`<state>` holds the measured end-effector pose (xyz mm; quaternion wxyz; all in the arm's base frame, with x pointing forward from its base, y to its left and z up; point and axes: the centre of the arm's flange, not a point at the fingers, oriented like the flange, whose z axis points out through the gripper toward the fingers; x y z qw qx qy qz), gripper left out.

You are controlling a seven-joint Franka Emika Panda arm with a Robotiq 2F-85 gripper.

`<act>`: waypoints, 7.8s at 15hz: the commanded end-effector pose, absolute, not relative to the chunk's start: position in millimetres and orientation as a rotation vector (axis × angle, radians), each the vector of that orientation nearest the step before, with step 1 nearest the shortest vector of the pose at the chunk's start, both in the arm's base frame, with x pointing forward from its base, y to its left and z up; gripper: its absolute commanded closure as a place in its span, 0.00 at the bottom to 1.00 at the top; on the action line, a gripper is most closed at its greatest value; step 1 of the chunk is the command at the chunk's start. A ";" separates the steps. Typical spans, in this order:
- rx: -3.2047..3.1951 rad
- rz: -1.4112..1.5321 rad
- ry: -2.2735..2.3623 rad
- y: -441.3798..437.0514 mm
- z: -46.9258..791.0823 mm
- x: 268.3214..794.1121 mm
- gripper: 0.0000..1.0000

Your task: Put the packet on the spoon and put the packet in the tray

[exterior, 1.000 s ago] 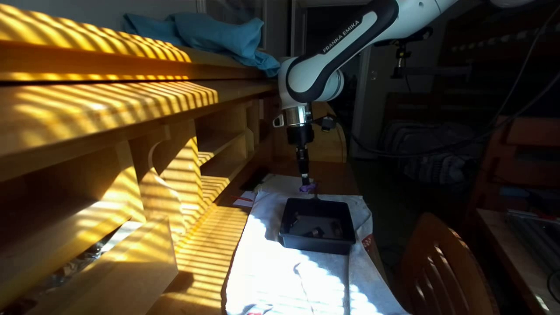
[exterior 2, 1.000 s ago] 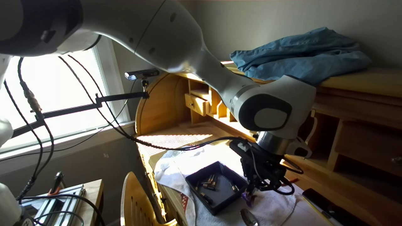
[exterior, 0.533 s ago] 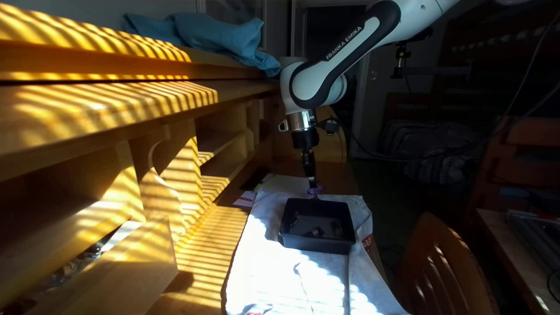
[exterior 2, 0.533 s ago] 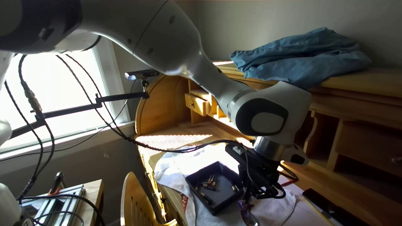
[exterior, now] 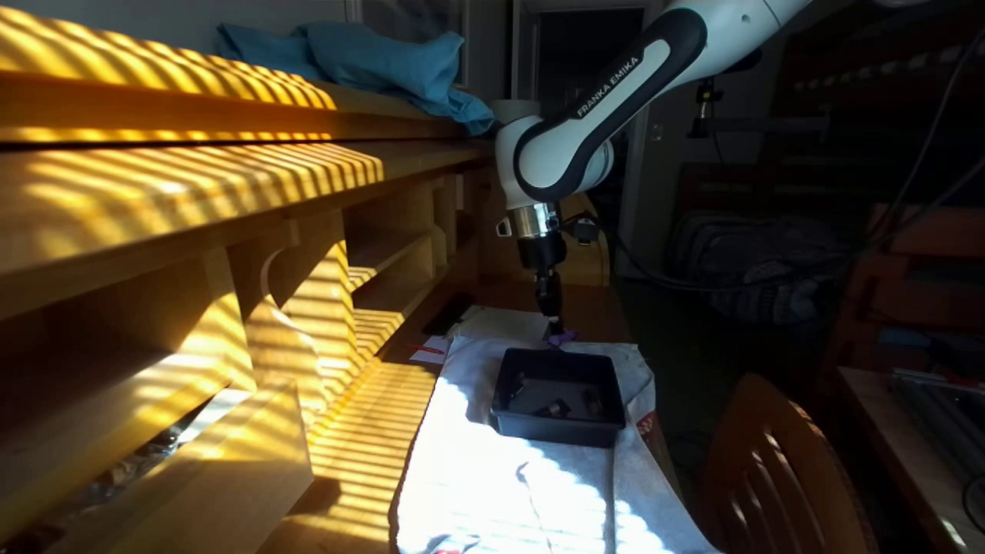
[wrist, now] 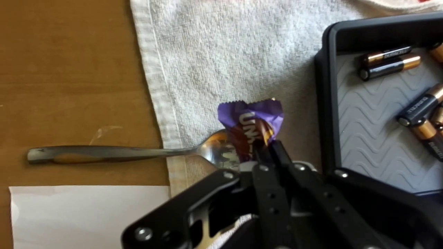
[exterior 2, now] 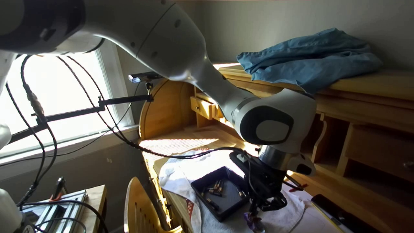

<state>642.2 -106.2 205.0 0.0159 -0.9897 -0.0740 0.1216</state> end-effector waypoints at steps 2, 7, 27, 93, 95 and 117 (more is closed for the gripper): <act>-3.154 0.314 -0.187 -108.3 203.2 631.5 0.99; -3.167 0.277 -0.181 -110.0 199.2 630.9 0.99; -3.169 0.269 0.218 -151.3 198.5 614.2 0.00; -2.801 0.049 1.676 -228.7 146.8 652.7 0.94; -2.802 0.047 1.677 -229.8 146.5 653.2 0.98; -2.872 0.113 1.391 -183.8 166.1 652.2 0.00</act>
